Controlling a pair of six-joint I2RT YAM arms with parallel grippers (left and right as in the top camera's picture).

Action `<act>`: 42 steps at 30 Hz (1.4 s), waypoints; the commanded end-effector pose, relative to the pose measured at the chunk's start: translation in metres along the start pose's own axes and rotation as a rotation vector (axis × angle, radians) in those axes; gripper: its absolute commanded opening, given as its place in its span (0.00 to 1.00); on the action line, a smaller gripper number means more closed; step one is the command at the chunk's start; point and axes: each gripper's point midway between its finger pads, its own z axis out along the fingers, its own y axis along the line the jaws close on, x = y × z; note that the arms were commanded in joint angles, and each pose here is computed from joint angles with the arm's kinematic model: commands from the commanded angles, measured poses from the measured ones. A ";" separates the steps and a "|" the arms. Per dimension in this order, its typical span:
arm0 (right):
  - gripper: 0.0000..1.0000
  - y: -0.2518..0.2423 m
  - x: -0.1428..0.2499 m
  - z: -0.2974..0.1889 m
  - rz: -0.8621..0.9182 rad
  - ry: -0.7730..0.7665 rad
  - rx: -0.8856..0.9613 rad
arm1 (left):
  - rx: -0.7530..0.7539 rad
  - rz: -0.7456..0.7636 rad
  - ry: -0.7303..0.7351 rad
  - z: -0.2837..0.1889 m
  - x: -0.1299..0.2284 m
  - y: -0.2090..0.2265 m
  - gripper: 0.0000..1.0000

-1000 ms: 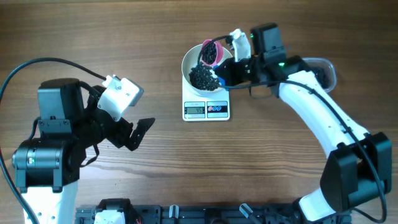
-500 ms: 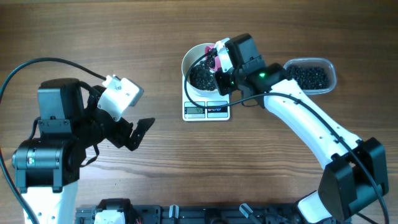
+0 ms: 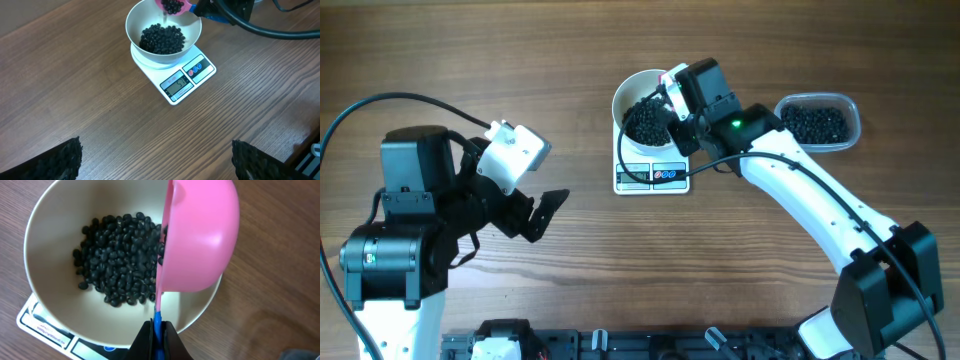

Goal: Scoop item into bowl and weigh 150g on scale
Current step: 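Tip the scoop to pour the beans into the white bowl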

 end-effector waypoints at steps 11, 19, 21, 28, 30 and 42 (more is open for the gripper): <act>0.04 -0.014 -0.011 -0.015 -0.095 -0.030 0.141 | 0.006 0.022 -0.025 -0.004 -0.007 0.000 1.00; 0.04 -0.018 -0.013 -0.016 -0.095 -0.037 0.168 | 0.006 0.022 -0.025 -0.004 -0.007 0.000 1.00; 0.04 -0.012 -0.016 -0.016 -0.098 -0.051 0.143 | 0.006 0.022 -0.025 -0.004 -0.007 0.000 1.00; 0.04 -0.008 -0.017 -0.015 -0.098 -0.057 0.124 | 0.006 0.022 -0.025 -0.004 -0.007 0.000 1.00; 0.04 -0.008 -0.017 -0.015 -0.093 -0.057 0.124 | 0.006 0.022 -0.025 -0.004 -0.007 0.000 1.00; 0.04 -0.095 -0.018 -0.092 0.368 -0.182 0.238 | 0.006 0.022 -0.025 -0.004 -0.007 0.000 1.00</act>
